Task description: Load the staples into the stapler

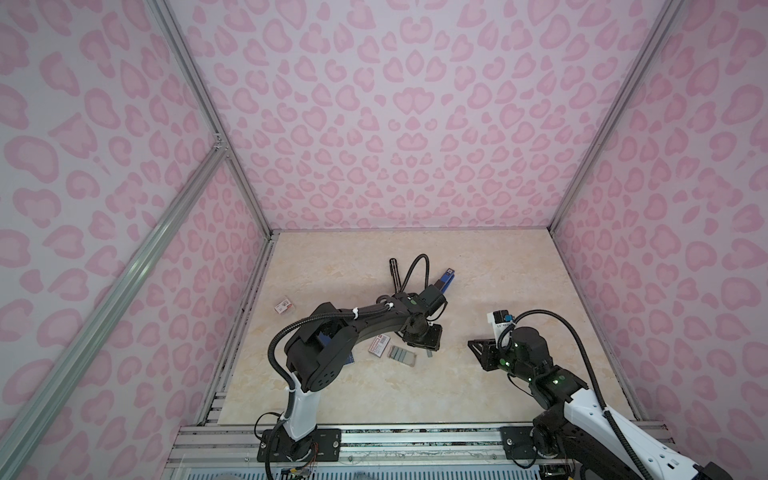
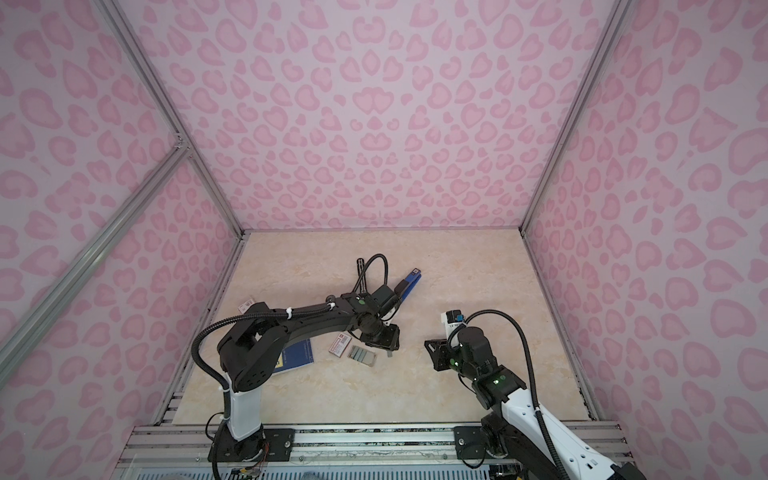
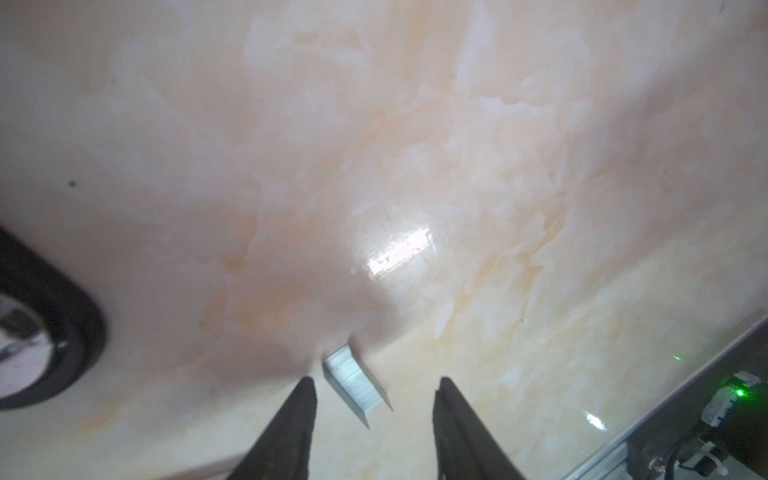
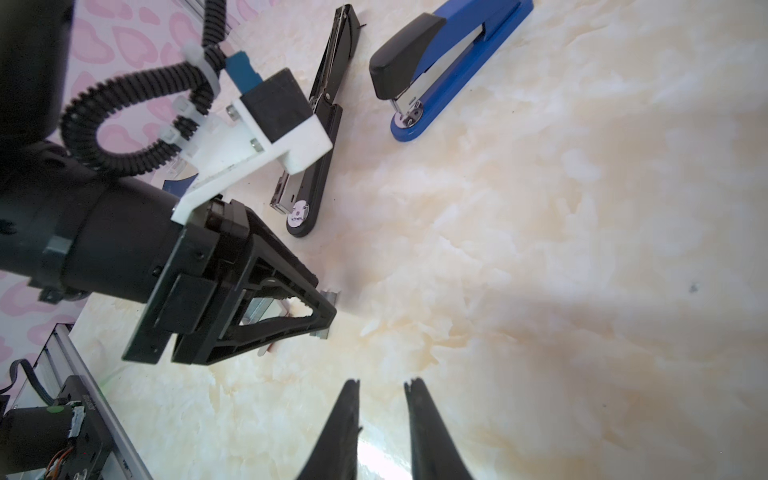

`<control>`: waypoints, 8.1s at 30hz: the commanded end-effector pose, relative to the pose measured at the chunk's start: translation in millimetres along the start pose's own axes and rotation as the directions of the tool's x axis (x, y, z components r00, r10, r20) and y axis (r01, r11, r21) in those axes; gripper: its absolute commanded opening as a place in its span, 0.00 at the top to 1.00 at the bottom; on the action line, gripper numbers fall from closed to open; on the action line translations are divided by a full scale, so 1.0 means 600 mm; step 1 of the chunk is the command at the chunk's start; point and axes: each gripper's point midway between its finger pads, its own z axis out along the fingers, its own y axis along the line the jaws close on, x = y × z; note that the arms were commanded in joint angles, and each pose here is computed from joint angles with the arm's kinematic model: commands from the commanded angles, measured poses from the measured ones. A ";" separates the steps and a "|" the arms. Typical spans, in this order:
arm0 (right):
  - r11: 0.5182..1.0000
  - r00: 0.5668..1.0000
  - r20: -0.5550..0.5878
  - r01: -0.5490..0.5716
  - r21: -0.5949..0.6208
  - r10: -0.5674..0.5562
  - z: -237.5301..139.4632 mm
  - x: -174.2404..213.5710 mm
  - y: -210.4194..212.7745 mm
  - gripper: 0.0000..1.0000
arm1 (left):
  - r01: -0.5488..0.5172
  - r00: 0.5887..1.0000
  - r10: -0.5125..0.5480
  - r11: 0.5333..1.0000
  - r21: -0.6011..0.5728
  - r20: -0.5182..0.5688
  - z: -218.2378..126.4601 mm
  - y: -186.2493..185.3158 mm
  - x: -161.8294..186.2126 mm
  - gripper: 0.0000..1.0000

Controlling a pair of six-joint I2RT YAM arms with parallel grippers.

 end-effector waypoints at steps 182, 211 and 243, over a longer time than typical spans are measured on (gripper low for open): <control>0.844 0.988 0.080 0.157 -0.513 -0.135 0.031 -0.242 0.282 0.83 | 0.026 0.697 -0.256 0.942 0.333 0.670 -0.368 0.130 0.004 0.50; 0.973 0.983 -0.018 0.185 0.140 -0.185 0.358 -0.212 0.180 0.83 | 0.211 0.730 -0.274 0.962 0.175 0.627 -0.288 0.214 0.034 0.38; 0.943 0.979 -0.052 0.203 0.263 -0.197 0.425 -0.167 0.150 0.84 | 0.230 0.750 -0.301 0.953 0.195 0.589 -0.261 0.216 0.045 0.39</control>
